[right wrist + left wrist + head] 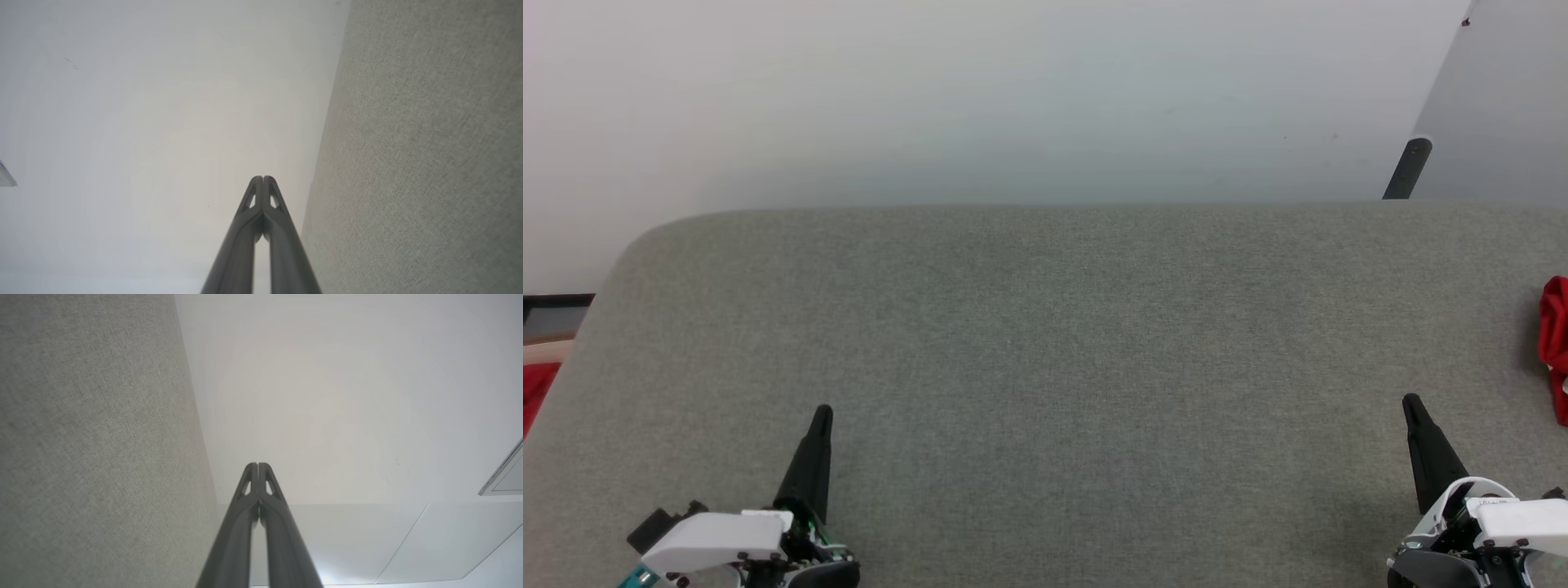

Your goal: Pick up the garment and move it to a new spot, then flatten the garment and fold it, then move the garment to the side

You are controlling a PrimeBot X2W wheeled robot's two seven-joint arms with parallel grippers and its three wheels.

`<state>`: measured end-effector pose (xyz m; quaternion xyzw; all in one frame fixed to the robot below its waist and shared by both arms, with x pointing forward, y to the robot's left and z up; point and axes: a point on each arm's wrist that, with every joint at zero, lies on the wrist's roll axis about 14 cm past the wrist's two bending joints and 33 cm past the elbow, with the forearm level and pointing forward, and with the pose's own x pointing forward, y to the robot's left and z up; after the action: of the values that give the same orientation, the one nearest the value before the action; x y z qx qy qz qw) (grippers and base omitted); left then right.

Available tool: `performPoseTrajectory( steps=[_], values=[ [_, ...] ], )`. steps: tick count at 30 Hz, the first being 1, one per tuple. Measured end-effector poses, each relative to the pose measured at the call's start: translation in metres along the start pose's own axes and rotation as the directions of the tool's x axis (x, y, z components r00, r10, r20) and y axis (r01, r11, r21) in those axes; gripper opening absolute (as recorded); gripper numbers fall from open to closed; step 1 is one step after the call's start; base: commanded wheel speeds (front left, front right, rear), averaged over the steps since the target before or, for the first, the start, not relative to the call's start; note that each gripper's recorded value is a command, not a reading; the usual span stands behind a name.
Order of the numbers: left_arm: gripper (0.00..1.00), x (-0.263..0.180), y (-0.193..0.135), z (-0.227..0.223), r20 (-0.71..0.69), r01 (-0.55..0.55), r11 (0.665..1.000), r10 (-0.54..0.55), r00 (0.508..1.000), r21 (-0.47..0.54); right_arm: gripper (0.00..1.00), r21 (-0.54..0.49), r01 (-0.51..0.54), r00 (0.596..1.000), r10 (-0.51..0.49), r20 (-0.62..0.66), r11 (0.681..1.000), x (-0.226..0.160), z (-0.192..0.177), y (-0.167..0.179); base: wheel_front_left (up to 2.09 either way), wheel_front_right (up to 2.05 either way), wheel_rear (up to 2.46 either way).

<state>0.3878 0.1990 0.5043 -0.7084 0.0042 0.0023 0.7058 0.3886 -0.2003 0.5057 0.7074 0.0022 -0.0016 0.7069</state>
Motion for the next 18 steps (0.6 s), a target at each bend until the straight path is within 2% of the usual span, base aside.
performPoseTrajectory(
  steps=[18],
  values=[
    [0.0, 0.0001, -0.0002, -0.0001, 0.0, 0.001, 1.0, -0.001, 1.0, 0.0, 0.0, 0.0, -0.001, 1.0, 0.001, 0.0, 1.0, 0.0001, 0.0001, 0.0003, 0.0, 0.0, 0.0]
  ],
)
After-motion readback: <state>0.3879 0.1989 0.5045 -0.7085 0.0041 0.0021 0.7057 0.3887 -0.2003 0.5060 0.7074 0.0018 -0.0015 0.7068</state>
